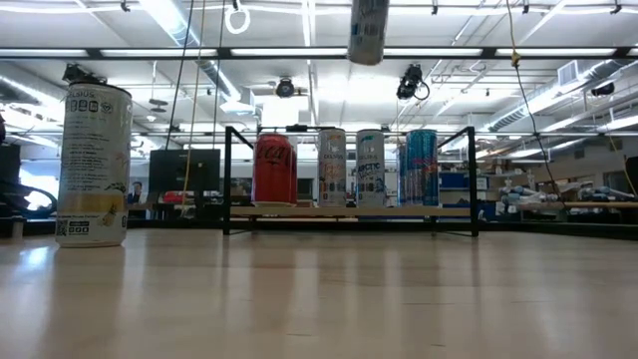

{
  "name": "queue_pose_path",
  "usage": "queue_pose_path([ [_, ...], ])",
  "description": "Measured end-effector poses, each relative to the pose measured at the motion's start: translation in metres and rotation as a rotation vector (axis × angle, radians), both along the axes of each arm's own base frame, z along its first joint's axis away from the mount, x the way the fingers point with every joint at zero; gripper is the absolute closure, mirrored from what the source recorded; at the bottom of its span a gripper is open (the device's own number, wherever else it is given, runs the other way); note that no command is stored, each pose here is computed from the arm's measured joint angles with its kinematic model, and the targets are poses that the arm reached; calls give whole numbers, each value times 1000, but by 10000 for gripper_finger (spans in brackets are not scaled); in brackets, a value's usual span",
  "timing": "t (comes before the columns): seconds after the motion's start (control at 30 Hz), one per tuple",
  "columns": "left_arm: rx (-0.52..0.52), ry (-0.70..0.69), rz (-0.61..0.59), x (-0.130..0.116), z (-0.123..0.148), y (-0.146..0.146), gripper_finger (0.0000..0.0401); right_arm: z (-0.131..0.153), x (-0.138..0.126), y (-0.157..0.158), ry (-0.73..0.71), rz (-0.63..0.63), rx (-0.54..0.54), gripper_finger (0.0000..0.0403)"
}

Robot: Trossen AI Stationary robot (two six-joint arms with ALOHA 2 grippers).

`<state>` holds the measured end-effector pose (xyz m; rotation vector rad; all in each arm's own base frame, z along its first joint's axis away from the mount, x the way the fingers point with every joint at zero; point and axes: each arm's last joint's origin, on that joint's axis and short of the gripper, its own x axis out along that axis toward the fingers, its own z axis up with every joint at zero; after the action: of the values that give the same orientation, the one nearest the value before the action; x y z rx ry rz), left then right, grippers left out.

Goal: Place canned beverage on shelf
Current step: Put the bottom black soda can on the shelf aligned with the other light blue soda can

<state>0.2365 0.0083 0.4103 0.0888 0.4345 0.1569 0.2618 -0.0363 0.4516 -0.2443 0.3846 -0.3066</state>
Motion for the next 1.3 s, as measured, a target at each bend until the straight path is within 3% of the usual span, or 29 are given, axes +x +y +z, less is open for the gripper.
queue_pose_path([
  [0.47, 2, 35, 4, -13, 1, 1, 83, -96, 6, -45, 40, -52, 115, 126],
  [1.0, 2, 45, 4, -13, 0, 1, 83, -158, -1, -71, 46, -118, 183, 125],
  [1.3, 3, 45, 4, -13, 0, 1, 83, -176, -9, -85, 37, -158, 204, 125],
])
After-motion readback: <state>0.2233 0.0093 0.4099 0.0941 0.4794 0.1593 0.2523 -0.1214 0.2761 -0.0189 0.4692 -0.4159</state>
